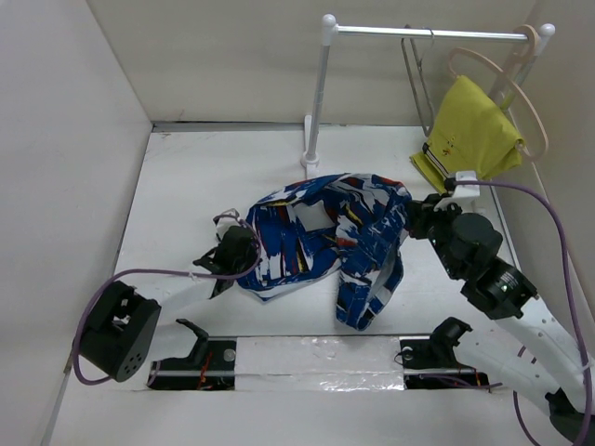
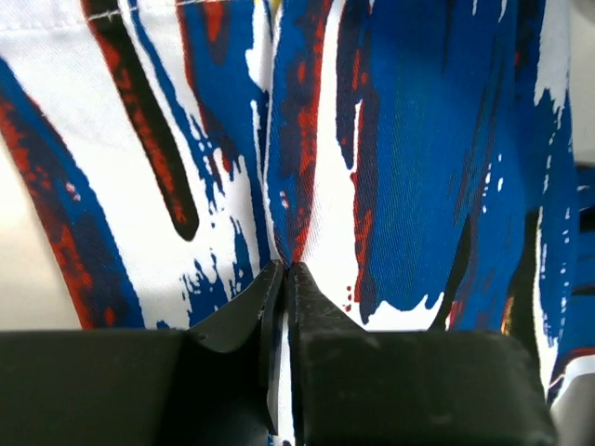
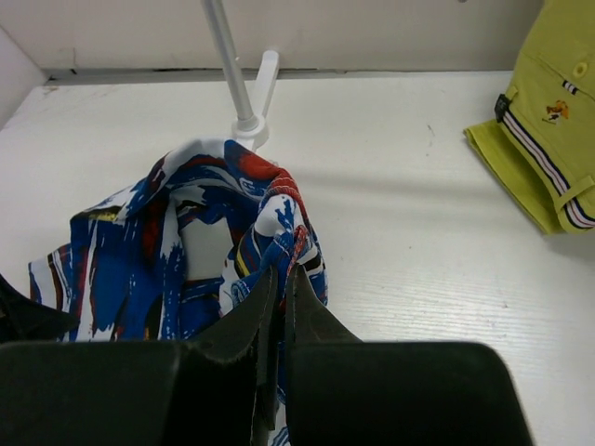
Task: Place the trousers on the hanger
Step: Flatten out the trousers at the center of the board.
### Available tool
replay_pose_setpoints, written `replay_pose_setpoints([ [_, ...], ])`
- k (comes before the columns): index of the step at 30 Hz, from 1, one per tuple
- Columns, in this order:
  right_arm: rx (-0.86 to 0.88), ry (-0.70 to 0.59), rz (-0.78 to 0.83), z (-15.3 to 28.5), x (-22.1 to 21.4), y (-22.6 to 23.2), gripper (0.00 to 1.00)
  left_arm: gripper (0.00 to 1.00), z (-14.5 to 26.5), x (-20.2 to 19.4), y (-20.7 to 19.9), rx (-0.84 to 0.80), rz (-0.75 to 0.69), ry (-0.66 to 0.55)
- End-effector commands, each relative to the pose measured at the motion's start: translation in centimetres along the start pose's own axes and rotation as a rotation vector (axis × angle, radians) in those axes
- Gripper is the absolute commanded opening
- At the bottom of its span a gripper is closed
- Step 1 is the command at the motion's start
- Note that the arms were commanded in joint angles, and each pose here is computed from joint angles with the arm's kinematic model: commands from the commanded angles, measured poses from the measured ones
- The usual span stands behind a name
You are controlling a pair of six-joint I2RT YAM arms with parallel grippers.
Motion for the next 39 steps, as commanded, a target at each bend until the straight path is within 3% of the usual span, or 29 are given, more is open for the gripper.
replay_pose_setpoints([
  [1,-0.028,-0.103,-0.031,1.1,2.8,-1.1,0.0,0.0,0.2,1.3,-2.0,-0.046,0.036,-0.031],
  [6,0.021,-0.11,-0.027,2.6,3.4,-1.3,0.0,0.0,2.9,4.3,-1.7,-0.029,0.115,-0.187],
  [10,0.098,-0.12,-0.018,4.1,4.3,-0.9,0.0,0.0,7.0,7.6,-2.8,-0.164,0.218,-0.339],
  [15,0.19,-0.191,-0.037,7.1,7.2,-0.9,0.0,0.0,11.1,11.7,-2.4,-0.116,0.323,-0.515],
  [20,0.412,-0.236,0.009,9.3,10.7,1.2,0.0,0.0,19.3,17.9,-4.3,-0.3,0.511,-0.763],
  [23,0.497,-0.287,0.015,11.7,12.8,1.2,0.0,0.0,23.8,21.2,-4.2,-0.285,0.569,-0.899],
  [26,0.343,-0.301,-0.028,12.3,13.2,-1.3,0.0,0.0,27.3,24.1,-4.2,-0.268,0.607,-1.047],
  [27,0.204,-0.291,-0.06,12.1,12.8,-3.2,0.0,0.0,27.7,24.8,-3.8,-0.22,0.62,-1.1],
  [31,-0.065,-0.167,-0.085,8.8,8.4,-5.0,0.0,0.0,26.8,26.9,-5.8,-0.071,0.549,-1.12],
  [33,-0.223,-0.159,-0.107,7.8,7.7,-6.3,0.0,0.0,28.2,28.3,-7.2,-0.109,0.51,-1.148],
  [36,-0.346,-0.154,-0.116,5.7,6.9,-6.4,0.0,0.0,26.2,29.8,-9.4,-0.106,0.364,-1.205],
  [39,-0.394,-0.11,-0.086,1.5,5.3,-5.6,0.0,0.0,18.4,31.0,-11.5,-0.022,0.206,-1.109],
])
Point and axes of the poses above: each gripper's point midway between its finger pads, its own z axis back along the fingers, its own y axis along the line the jaws close on, x = y × z, the point moved 5 cm from there along z, back along the fingers, and after that the axes turned 9 degrees about z, right-handed, at the moved point
